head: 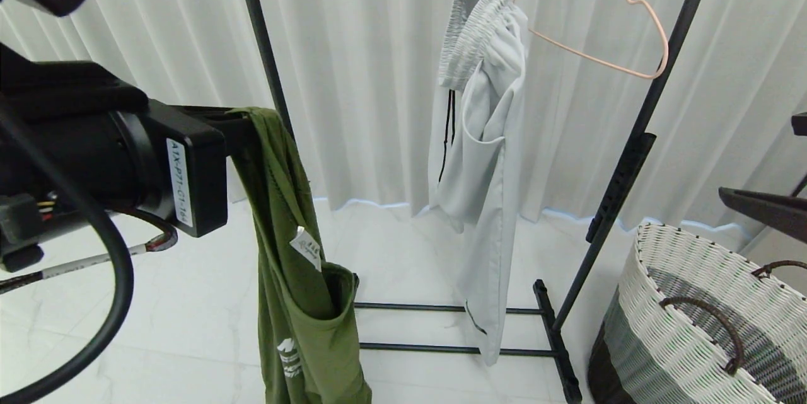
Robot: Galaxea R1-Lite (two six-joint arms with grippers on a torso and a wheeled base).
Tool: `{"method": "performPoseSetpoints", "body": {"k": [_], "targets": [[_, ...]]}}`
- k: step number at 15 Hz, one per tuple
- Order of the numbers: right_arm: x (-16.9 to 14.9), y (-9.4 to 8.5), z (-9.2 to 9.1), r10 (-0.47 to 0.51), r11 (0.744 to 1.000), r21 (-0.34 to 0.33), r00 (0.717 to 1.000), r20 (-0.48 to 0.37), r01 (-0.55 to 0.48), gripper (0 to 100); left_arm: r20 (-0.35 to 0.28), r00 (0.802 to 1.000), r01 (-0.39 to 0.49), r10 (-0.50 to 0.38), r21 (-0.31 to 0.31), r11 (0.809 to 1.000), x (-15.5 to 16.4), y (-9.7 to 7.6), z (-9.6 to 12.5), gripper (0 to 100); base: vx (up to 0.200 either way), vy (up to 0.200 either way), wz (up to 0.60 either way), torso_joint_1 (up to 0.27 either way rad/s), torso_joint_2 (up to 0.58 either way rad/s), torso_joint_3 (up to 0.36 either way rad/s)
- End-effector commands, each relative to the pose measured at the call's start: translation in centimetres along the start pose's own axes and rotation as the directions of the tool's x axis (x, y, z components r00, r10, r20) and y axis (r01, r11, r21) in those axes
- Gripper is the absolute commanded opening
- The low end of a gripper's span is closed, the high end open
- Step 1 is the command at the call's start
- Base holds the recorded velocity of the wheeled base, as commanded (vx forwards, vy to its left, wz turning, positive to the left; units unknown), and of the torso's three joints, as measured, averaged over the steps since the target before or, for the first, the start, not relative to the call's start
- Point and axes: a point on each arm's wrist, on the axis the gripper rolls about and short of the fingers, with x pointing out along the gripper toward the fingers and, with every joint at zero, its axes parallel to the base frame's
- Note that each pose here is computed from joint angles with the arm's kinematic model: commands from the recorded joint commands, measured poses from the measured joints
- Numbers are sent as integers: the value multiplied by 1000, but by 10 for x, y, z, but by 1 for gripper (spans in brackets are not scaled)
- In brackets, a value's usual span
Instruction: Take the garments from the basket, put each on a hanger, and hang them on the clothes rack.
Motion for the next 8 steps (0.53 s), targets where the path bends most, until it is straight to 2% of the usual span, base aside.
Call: {"method": "performPoseSetpoints", "body": {"k": [1, 3, 6, 8], "targets": [[9, -1, -17, -49, 999, -10, 995, -82, 48, 100, -8, 999, -54, 54, -6, 999, -7, 9, -6, 0, 0, 0, 0, 0, 0, 0], [15, 2, -28, -72, 997, -12, 994, -82, 72, 100, -12, 997, -75, 74, -3, 997, -11, 13, -10, 0, 0, 0, 0, 0, 0, 0], [23, -2, -60, -199, 975, -117, 978, -67, 191, 100, -28, 990, -137, 137, -11, 990, -14, 24, -16, 0, 0, 0, 0, 0, 0, 0], [27, 0, -71, -229, 967, -126, 972, -50, 221, 100, -41, 987, -156, 155, -12, 988, -11, 27, -18, 0, 0, 0, 0, 0, 0, 0]]}}
